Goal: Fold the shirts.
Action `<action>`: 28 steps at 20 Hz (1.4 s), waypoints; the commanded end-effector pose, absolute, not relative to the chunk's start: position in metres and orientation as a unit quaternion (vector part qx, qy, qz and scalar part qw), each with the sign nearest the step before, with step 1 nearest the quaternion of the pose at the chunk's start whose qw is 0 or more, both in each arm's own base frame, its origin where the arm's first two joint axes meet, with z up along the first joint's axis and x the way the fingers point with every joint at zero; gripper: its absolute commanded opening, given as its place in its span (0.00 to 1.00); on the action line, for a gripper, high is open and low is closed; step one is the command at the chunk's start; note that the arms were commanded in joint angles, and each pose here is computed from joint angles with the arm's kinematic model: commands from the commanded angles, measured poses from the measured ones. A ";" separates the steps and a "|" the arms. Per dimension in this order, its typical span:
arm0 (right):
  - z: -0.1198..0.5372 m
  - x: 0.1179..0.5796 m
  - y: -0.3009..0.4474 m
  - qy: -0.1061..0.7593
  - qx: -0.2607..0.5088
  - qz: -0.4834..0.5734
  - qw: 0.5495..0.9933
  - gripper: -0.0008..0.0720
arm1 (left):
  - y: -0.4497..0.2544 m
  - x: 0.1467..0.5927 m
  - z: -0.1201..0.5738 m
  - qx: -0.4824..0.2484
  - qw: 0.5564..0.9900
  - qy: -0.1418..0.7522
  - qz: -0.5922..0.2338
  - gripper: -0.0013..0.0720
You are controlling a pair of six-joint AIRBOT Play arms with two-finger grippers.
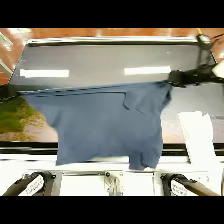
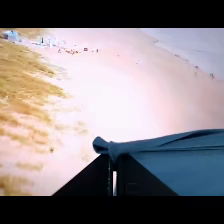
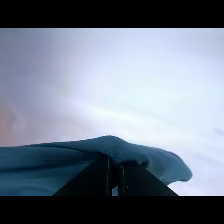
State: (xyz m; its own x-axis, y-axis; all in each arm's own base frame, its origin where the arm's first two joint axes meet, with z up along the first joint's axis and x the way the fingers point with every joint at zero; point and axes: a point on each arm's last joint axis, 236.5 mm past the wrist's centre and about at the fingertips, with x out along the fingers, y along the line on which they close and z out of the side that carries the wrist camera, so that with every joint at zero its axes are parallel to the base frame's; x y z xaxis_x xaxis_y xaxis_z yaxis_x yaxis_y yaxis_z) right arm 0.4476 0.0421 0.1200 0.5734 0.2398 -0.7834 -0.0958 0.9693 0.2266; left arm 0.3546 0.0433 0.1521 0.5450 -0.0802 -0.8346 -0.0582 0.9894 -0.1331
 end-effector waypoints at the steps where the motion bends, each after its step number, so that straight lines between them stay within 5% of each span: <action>1: 0.075 0.541 0.050 0.358 0.120 0.074 0.923 0.09 | 0.065 0.434 0.081 -0.086 0.869 0.487 0.007 0.08; 6: 0.022 0.593 0.045 0.311 0.122 0.040 0.942 0.10 | 0.051 0.498 -0.011 -0.087 0.842 0.532 -0.014 0.08; 13: -0.030 0.570 0.053 0.398 0.124 0.052 0.908 0.10 | 0.031 0.505 -0.064 -0.083 0.820 0.565 -0.028 0.08; 16: -0.044 0.520 0.044 0.500 0.095 0.066 0.858 0.10 | 0.029 0.486 -0.061 -0.086 0.799 0.594 -0.036 0.08; 19: -0.076 0.455 0.041 0.623 0.110 0.070 0.771 0.10 | 0.015 0.439 -0.083 -0.094 0.727 0.677 -0.059 0.08; 22: -0.098 0.440 0.055 0.656 0.136 0.065 0.740 0.10 | 0.007 0.419 -0.099 -0.106 0.692 0.712 -0.057 0.08; 23: -0.101 0.440 0.057 0.657 0.137 0.064 0.739 0.14 | 0.007 0.418 -0.101 -0.118 0.687 0.715 -0.046 0.08; 24: -0.099 0.442 0.058 0.653 0.140 0.061 0.741 0.43 | 0.007 0.417 -0.100 -0.121 0.685 0.717 -0.043 0.23; 25: -0.092 0.444 0.058 0.648 0.142 0.062 0.746 0.78 | 0.008 0.413 -0.097 -0.122 0.679 0.722 -0.044 0.59; 26: -0.082 0.443 0.055 0.643 0.138 0.063 0.750 0.80 | 0.011 0.409 -0.091 -0.121 0.671 0.730 -0.048 0.75; 28: -0.060 0.422 0.029 0.660 0.091 0.057 0.743 0.80 | 0.025 0.397 -0.076 -0.124 0.657 0.742 -0.056 0.75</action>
State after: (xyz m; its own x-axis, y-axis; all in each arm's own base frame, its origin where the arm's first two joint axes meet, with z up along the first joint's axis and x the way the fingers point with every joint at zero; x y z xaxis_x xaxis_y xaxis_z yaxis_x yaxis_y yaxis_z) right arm 0.4469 0.0490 -0.0762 0.1890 0.2581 -0.9474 0.0643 0.9595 0.2742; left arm 0.4182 0.0168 -0.0892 -0.0257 -0.2325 -0.9723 -0.1017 0.9681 -0.2288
